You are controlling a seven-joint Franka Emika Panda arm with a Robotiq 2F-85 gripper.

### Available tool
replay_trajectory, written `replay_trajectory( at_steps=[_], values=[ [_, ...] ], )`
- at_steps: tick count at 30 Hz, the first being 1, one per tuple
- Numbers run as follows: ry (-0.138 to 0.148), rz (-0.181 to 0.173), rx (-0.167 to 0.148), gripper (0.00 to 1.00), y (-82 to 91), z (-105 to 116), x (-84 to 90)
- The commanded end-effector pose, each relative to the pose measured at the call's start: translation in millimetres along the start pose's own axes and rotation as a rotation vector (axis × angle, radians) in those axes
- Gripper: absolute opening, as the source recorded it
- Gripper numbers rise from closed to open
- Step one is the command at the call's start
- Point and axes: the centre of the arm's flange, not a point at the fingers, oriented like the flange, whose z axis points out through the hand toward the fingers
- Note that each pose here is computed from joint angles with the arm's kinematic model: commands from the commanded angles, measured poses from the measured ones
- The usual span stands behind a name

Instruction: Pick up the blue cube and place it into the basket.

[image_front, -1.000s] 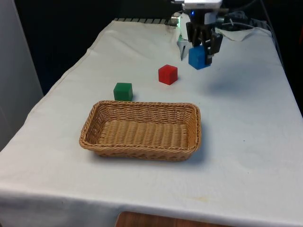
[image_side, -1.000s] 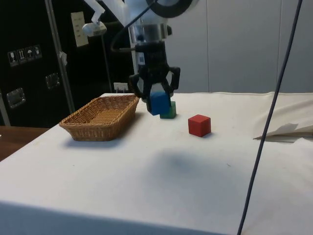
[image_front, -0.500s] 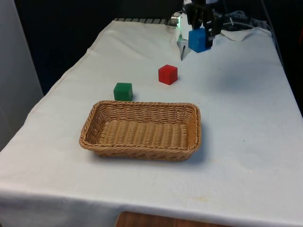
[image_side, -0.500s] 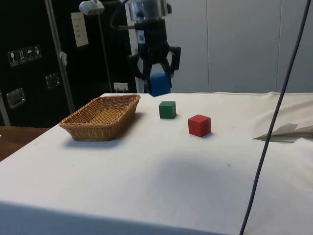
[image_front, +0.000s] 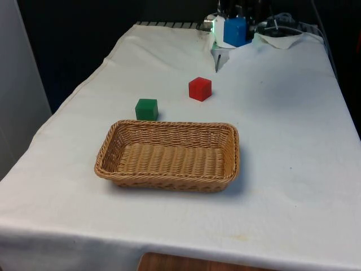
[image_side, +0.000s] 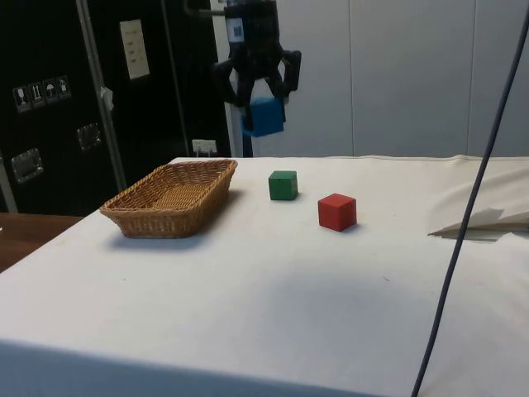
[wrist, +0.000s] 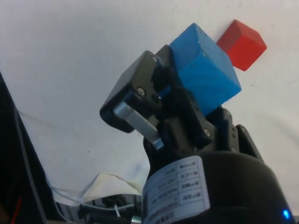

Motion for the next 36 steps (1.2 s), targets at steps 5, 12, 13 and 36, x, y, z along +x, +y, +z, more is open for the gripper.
replay_trajectory(
  at_steps=[5,12,13,36],
  values=[
    [0.003,-0.041,0.008,0.0,2.0,-10.1,0.5],
    [0.011,-0.096,0.016,0.0,2.9,-15.3,2.3],
    [0.011,-0.112,0.016,0.0,2.4,-14.5,2.8],
    [0.016,-0.238,0.022,0.0,-1.6,-14.0,7.9]
  ],
)
